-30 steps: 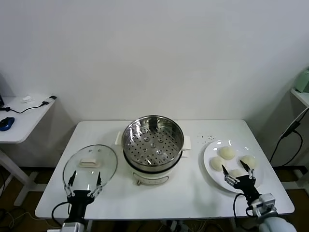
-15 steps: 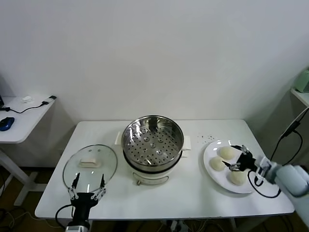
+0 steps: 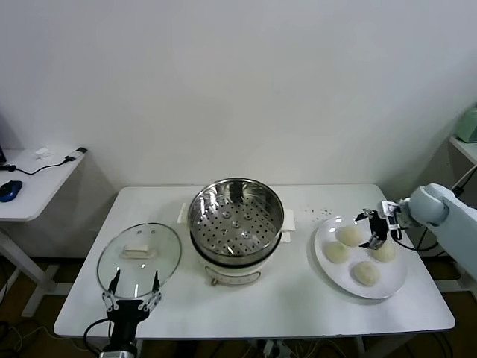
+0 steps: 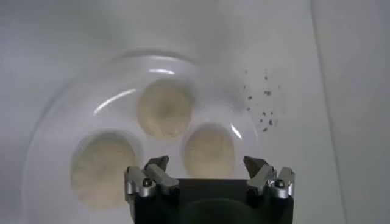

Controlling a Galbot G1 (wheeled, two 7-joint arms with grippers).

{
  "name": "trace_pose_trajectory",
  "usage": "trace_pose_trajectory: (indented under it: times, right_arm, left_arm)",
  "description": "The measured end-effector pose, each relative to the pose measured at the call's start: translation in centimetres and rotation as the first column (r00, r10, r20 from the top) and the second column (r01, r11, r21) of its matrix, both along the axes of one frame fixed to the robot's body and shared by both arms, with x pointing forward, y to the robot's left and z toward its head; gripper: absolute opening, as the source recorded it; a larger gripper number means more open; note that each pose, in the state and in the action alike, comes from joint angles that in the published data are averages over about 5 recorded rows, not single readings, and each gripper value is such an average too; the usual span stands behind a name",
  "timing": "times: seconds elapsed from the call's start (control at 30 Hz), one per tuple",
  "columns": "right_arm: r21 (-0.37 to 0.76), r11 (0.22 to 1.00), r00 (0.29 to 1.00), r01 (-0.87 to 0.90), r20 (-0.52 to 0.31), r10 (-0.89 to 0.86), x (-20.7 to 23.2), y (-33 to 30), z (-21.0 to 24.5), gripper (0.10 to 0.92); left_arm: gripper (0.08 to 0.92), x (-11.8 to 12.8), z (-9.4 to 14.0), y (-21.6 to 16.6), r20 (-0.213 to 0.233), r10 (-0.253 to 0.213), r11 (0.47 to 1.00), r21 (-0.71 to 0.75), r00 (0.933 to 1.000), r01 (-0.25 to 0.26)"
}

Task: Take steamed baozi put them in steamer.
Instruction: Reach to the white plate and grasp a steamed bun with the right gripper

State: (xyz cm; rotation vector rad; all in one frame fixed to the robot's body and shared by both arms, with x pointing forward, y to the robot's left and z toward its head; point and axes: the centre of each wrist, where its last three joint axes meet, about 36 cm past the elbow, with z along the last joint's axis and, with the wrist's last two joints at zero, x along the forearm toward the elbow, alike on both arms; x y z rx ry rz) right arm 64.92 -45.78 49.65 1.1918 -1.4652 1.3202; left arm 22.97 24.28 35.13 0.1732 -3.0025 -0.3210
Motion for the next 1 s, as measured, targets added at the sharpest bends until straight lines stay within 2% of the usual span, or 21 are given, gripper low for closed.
trace_pose_trajectory:
  times: [0.5, 1.0]
  right_arm:
    - [-0.135, 0.99, 0.992, -0.03, -0.122, 0.014, 5.8, 2.9, -1.7, 0.823]
    - [-0.149, 0.988, 0.985, -0.045, -0.174, 0.019, 7.2, 5.8, -4.7, 0.823]
  left_arm:
    - [0.823, 0.2, -0.1, 0.5, -0.015, 0.021, 1.0, 0.009, 0.9997, -0.021]
    - [0.823, 0.2, -0.7, 0.5, -0.036, 0.04, 0.999, 0.027, 0.9986, -0.039]
